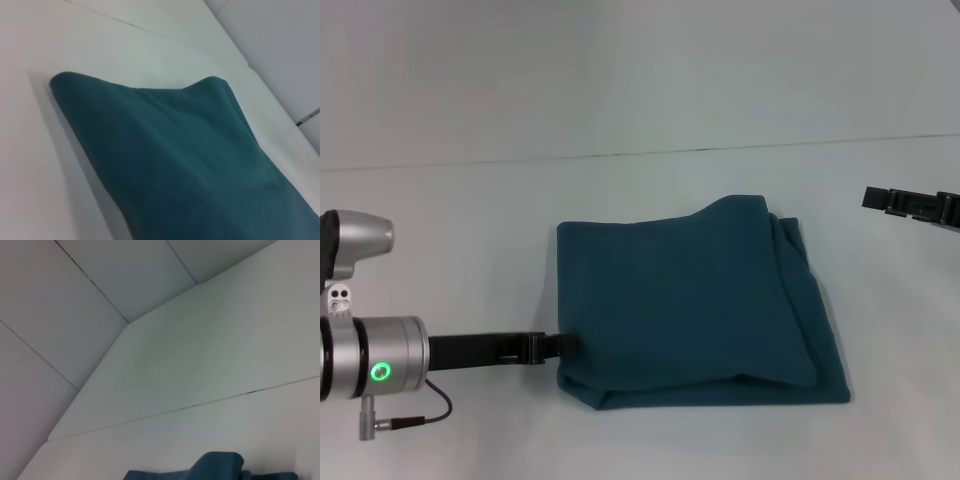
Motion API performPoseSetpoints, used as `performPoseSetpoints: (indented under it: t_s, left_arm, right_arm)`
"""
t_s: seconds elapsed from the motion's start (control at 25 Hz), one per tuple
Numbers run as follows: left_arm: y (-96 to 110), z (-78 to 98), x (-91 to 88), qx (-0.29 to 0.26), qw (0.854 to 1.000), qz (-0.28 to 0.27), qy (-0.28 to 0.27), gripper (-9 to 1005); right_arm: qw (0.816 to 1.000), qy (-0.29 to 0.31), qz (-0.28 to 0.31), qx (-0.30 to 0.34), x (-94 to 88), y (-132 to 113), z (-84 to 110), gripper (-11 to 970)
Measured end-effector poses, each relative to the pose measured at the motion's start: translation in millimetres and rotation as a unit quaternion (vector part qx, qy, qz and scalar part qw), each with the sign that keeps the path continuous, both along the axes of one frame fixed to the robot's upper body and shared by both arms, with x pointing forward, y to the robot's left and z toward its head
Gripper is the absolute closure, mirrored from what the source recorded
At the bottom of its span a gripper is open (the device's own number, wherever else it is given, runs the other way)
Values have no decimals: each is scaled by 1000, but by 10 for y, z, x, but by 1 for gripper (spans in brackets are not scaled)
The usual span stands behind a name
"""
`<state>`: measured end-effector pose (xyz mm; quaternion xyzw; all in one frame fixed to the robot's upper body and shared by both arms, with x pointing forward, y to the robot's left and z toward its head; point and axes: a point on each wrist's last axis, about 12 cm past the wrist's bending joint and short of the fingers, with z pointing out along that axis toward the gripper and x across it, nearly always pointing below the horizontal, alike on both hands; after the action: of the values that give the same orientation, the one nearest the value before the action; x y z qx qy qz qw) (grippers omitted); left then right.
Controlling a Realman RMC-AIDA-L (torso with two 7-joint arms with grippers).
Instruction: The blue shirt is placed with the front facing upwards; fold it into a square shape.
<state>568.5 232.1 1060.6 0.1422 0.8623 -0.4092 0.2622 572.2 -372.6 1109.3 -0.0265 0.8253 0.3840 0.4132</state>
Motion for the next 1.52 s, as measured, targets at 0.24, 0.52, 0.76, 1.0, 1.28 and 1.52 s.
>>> performPoseSetpoints:
  t_s: [0.24, 0.52, 0.76, 1.0, 1.28, 1.52]
  left_arm:
    - [39, 29, 15, 2, 1000, 3, -5, 996]
    - [32, 44, 20, 4, 1000, -3, -7, 996]
    - [94, 40, 15, 4, 1000, 7, -6, 995]
    - [262, 67, 25, 8, 999, 37, -9, 995]
    - [339, 45, -66, 7, 999, 39, -3, 996]
    - [511, 16, -234, -7, 998, 57, 1, 996]
  right_arm:
    - [1000, 2, -1, 1, 0, 3, -7, 255]
    - [1000, 9, 4, -4, 12, 60, -46, 256]
    - [1000, 10, 4, -4, 21, 66, -46, 256]
    - [1000, 8, 5, -4, 36, 78, -34, 255]
    - [1000, 8, 8, -4, 61, 93, -14, 255]
    - [1000, 10, 20, -10, 88, 148, -9, 255]
